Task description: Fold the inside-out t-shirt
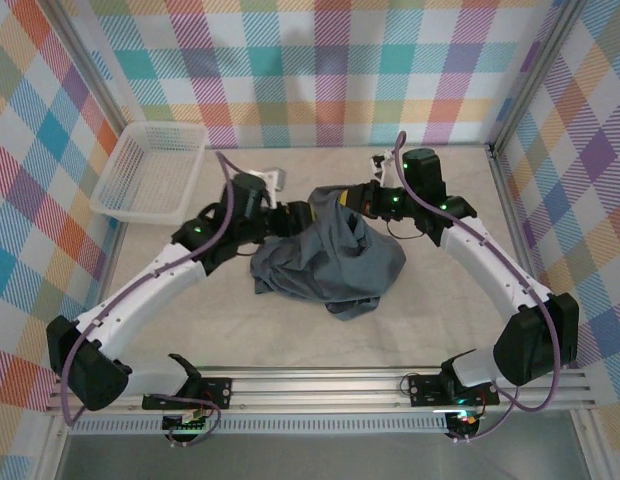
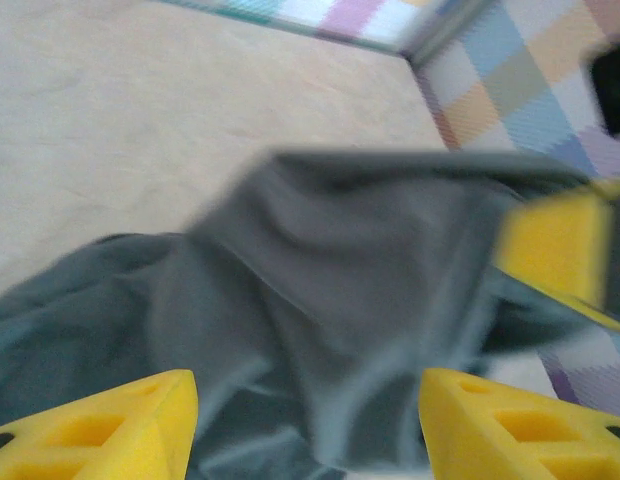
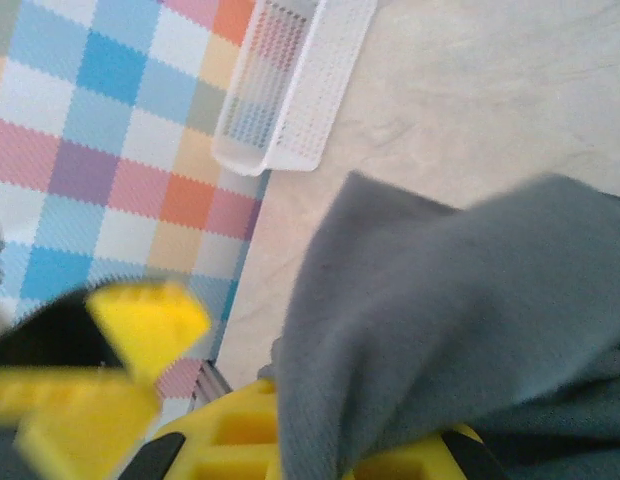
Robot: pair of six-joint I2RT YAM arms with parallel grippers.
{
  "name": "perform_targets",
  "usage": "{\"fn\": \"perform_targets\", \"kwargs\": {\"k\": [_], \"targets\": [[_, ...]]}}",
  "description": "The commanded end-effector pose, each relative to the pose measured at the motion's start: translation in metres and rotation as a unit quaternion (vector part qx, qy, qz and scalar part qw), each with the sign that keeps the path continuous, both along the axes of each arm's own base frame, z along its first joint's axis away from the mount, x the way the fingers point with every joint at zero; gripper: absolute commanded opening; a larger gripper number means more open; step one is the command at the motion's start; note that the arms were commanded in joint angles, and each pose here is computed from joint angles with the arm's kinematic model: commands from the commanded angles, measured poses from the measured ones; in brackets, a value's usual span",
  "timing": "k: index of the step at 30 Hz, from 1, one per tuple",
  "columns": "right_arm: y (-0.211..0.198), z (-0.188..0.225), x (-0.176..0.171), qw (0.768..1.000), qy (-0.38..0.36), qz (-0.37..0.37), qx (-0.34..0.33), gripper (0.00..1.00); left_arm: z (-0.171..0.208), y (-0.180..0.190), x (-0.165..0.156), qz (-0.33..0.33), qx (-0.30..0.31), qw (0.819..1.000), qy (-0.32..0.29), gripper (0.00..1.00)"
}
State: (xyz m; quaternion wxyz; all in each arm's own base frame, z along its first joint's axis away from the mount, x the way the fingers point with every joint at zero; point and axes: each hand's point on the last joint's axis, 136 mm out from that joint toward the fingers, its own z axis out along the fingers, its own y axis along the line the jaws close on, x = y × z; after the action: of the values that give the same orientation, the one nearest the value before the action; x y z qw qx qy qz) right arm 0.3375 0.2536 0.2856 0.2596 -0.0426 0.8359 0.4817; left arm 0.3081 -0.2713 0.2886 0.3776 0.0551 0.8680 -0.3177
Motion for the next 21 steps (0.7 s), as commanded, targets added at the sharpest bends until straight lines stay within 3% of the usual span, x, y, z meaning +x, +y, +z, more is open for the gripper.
{"fn": "perform_targets", "kwargs": {"k": [1,10,15,18,21], "targets": [[-0.012,0.023,0.007,0.999,-0.024,-0.044,0.000,0.00,-0.026,-0.021,0.006,0.035,0.049,0.998,0.016,0.60],[-0.019,0.018,-0.006,0.999,-0.004,-0.052,-0.010,0.00,-0.042,-0.095,0.032,-0.031,0.013,0.999,0.031,0.60],[-0.021,0.008,-0.008,0.998,0.004,-0.046,-0.033,0.00,-0.062,-0.091,0.035,-0.023,0.029,0.998,0.058,0.57],[-0.018,0.003,-0.006,0.998,0.022,-0.038,-0.037,0.00,-0.035,-0.113,0.020,-0.104,-0.029,0.994,0.026,0.62],[-0.016,0.000,-0.002,0.998,0.026,-0.036,-0.043,0.00,-0.013,-0.131,-0.002,-0.171,-0.055,0.983,-0.026,0.74]]}}
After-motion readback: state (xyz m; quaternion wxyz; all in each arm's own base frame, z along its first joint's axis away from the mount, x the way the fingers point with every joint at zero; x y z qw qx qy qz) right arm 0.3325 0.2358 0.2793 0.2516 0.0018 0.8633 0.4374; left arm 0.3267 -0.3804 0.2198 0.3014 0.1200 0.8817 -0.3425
